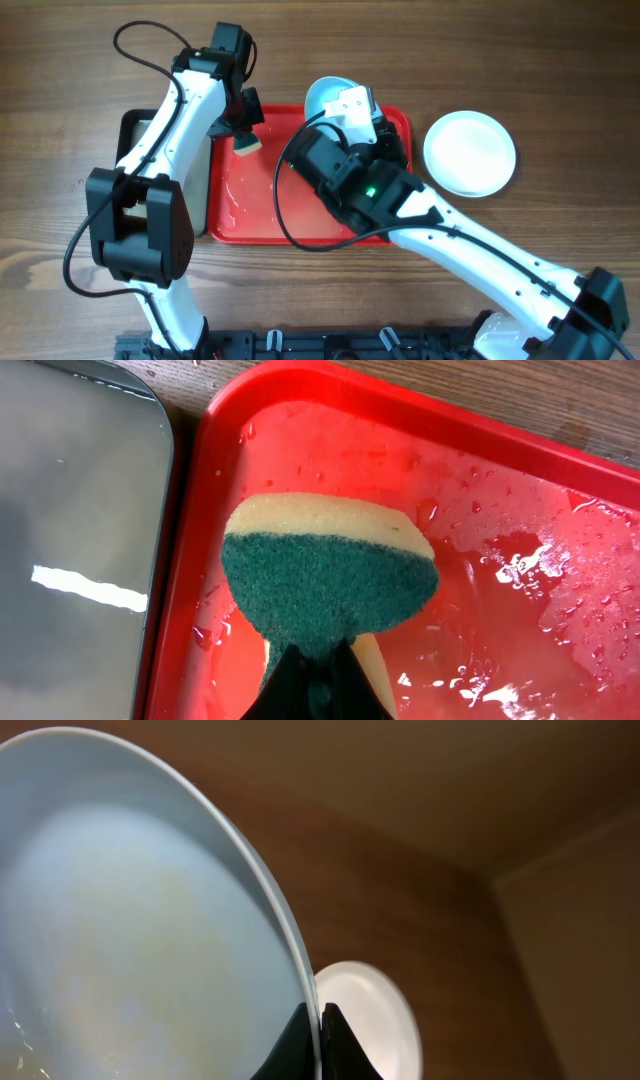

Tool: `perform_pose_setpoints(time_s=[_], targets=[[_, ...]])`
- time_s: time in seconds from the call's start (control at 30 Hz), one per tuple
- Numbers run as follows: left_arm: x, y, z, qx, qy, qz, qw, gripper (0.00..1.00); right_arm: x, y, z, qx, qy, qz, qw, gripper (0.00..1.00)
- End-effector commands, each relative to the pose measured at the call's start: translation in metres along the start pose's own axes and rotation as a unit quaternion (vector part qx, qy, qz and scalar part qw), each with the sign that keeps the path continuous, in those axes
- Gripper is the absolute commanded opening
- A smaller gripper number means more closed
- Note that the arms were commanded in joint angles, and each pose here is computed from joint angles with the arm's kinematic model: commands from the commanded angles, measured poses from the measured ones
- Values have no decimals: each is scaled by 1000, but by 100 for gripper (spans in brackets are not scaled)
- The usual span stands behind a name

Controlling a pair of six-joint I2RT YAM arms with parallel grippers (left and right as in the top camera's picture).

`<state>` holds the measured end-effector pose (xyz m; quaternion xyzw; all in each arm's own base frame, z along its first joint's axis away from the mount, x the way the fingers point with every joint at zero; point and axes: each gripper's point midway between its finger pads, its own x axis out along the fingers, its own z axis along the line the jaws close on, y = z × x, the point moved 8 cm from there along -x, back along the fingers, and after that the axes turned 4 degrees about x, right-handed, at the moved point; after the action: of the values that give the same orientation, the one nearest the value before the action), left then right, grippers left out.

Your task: Clean dirty plates on tray and stack at the side

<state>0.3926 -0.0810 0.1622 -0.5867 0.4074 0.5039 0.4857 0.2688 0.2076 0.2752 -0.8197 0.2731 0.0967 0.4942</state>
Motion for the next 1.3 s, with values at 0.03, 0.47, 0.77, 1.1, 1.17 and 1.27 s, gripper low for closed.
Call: perform_pose_setpoints(time_s=[0.03,0.47,0.77,1.1,1.17,1.27], targets=[[9,5,-3,-9,21,13,1000,4,-18,-12,-18,-19,105,-68,992,4],[10,5,-3,-9,25,14,1000,4,-27,-30,-23,-27,167,-105,980,4],[10,5,-3,-9,25,14,1000,4,-3,-14,16,-5,-97,-14,995,4],[10,5,-3,-9,24,14,1000,4,89,67,85,127,-330,331,875,4],[10,5,-3,-9,24,14,1000,4,98,86,101,126,-333,372,857,4],[10,5,-3,-9,24,14,1000,4,105,98,111,127,-351,405,835,8]])
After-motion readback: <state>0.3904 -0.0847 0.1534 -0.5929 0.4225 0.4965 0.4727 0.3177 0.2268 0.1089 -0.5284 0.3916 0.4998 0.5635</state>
